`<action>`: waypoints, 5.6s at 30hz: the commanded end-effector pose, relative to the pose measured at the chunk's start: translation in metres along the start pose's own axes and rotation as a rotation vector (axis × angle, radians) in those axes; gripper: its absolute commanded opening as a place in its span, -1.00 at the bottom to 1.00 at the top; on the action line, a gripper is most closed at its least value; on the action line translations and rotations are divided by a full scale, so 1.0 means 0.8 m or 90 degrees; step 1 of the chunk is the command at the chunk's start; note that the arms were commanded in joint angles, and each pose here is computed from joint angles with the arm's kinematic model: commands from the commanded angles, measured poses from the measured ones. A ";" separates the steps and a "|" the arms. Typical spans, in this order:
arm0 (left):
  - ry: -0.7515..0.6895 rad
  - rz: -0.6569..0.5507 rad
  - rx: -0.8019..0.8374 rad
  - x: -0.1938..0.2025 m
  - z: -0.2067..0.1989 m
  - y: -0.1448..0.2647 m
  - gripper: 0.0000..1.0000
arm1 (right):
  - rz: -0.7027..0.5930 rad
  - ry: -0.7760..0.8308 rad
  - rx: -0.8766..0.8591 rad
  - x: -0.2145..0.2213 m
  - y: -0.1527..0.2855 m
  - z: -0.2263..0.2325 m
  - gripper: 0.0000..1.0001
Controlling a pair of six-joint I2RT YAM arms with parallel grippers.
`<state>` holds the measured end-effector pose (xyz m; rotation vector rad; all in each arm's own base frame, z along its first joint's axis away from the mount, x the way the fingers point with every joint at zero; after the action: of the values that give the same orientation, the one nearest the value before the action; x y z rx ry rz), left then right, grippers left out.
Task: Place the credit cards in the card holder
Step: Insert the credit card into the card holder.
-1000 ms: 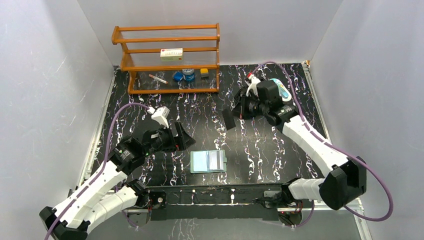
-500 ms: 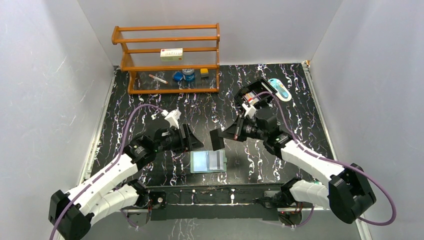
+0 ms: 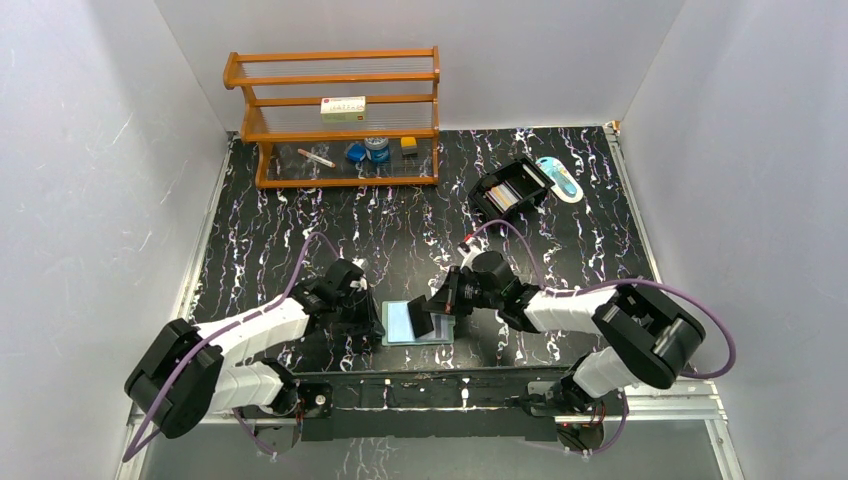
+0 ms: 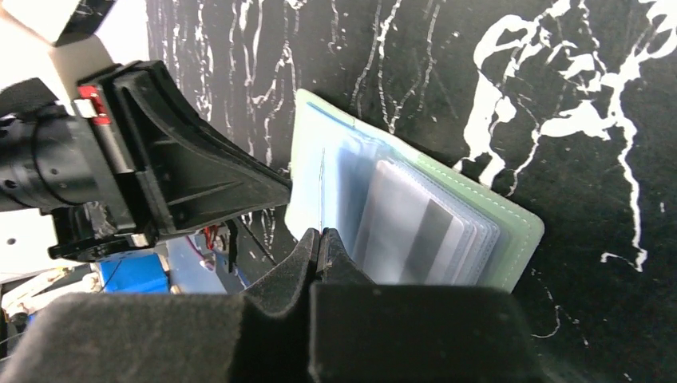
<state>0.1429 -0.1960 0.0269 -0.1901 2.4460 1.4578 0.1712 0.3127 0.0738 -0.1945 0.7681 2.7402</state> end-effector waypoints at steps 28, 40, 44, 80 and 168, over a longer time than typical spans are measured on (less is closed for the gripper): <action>-0.007 -0.001 -0.007 0.005 0.009 -0.006 -1.00 | -0.063 -0.015 0.028 -0.010 0.007 -0.020 -1.00; -0.004 -0.008 0.000 0.006 0.007 -0.003 -1.00 | -0.056 -0.024 0.035 -0.006 0.003 -0.028 -1.00; -0.004 -0.006 0.001 0.006 0.007 -0.003 -1.00 | -0.047 -0.034 0.025 -0.002 -0.001 -0.029 -1.00; 0.009 -0.002 0.023 0.011 0.002 -0.003 -0.99 | -0.045 -0.079 -0.074 0.003 -0.019 -0.022 -1.00; 0.054 -0.006 0.081 0.005 -0.020 -0.010 -0.91 | 0.028 0.058 0.046 0.027 -0.055 0.016 -0.18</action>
<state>0.1364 -0.2134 0.0249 -0.2461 2.5949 1.2914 0.1664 0.3414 0.0411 -0.2039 0.9590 2.6680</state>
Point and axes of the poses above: each gripper's point midway between its finger pads, its own y axis back along the fingers, its own z axis along the line the jaws close on, x = y × z, the point moved 1 cm from there along y, back along the fingers, and after that the axes turned 10 degrees about -y, right-handed, at the moved point
